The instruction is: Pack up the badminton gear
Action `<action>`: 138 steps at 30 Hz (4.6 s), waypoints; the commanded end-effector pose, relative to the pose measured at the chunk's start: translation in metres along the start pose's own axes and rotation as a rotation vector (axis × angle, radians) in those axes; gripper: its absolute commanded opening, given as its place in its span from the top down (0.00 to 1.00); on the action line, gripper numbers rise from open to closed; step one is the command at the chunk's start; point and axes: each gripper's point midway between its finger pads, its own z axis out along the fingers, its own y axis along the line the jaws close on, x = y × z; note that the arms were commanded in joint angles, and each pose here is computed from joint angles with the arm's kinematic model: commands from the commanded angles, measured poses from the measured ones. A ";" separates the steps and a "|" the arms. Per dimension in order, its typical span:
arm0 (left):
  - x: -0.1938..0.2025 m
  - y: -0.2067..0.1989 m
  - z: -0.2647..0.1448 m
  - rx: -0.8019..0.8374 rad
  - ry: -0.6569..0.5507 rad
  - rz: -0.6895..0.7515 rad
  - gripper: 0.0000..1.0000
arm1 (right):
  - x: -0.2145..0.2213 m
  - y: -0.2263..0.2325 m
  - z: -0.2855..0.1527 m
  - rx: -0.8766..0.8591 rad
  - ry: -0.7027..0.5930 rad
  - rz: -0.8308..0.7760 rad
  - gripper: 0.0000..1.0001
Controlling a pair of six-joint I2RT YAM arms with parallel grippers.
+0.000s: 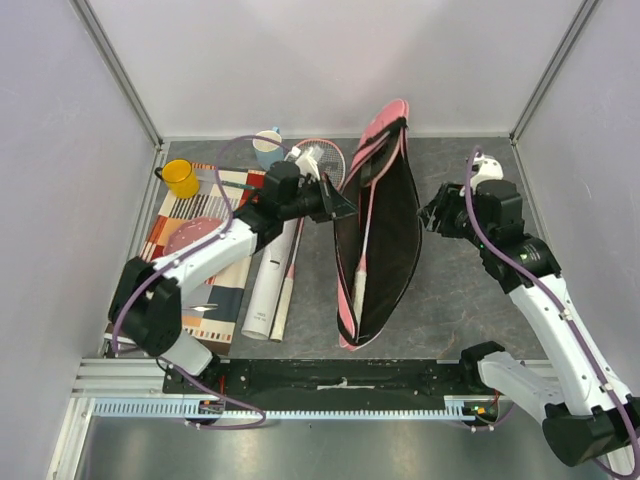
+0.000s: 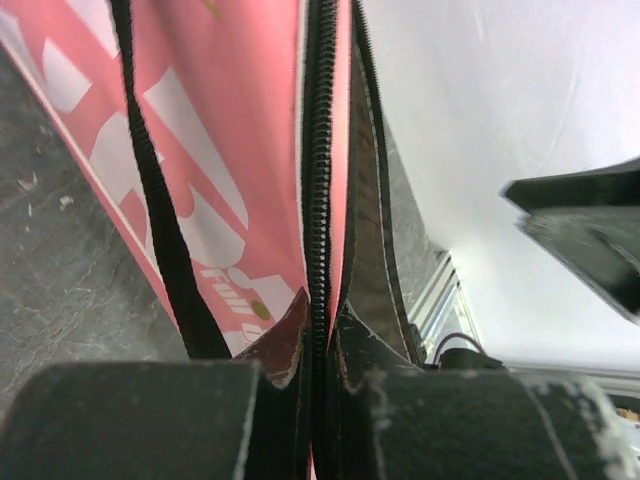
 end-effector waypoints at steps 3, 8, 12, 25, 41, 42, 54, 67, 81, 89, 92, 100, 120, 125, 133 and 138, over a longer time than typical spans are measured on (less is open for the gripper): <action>-0.102 -0.091 -0.098 0.001 -0.315 0.223 0.98 | -0.018 -0.042 -0.010 0.180 -0.113 0.184 0.46; -0.139 -0.115 -0.166 -0.110 -0.477 0.319 0.98 | -0.021 -0.040 -0.006 0.131 -0.167 0.245 0.41; -0.149 -0.138 -0.210 -0.121 -0.560 0.361 0.98 | 0.027 -0.002 0.046 -0.150 0.023 0.250 0.37; -0.156 -0.171 -0.309 -0.147 -0.770 0.415 0.98 | 0.124 0.165 0.143 -0.757 0.225 0.386 0.45; -0.145 -0.163 -0.333 -0.204 -0.793 0.447 0.98 | 0.216 0.187 0.219 -0.676 0.301 0.449 0.63; -0.145 -0.162 -0.332 -0.205 -0.791 0.447 0.98 | 0.217 0.186 0.222 -0.671 0.302 0.452 0.63; -0.141 -0.162 -0.338 -0.199 -0.799 0.448 0.98 | 0.236 0.180 0.249 -0.623 0.313 0.500 0.66; -0.138 -0.166 -0.341 -0.176 -0.800 0.437 0.98 | 0.253 0.179 0.261 -0.583 0.342 0.559 0.73; -0.136 -0.170 -0.342 -0.152 -0.801 0.432 0.98 | 0.275 0.171 0.269 -0.327 0.440 0.374 0.73; -0.134 -0.172 -0.345 -0.138 -0.804 0.431 0.98 | 0.285 0.150 0.271 -0.117 0.471 0.319 0.91; -0.134 -0.173 -0.344 -0.129 -0.804 0.430 0.98 | 0.286 0.147 0.272 -0.058 0.480 0.283 1.00; -0.130 -0.166 -0.331 -0.126 -0.773 0.427 0.98 | 0.257 0.123 0.240 -0.071 0.470 0.165 1.00; -0.086 -0.112 -0.203 -0.035 -0.428 0.463 0.98 | 0.193 -0.064 0.153 0.179 0.478 -0.190 0.65; -0.070 -0.093 -0.200 -0.053 -0.414 0.461 0.98 | 0.193 -0.067 0.154 0.292 0.495 -0.226 0.67; -0.064 -0.076 -0.221 -0.130 -0.466 0.451 0.98 | 0.206 -0.056 0.172 0.394 0.505 -0.270 0.69; -0.063 -0.074 -0.218 -0.141 -0.451 0.448 0.98 | 0.212 -0.066 0.172 0.414 0.491 -0.205 1.00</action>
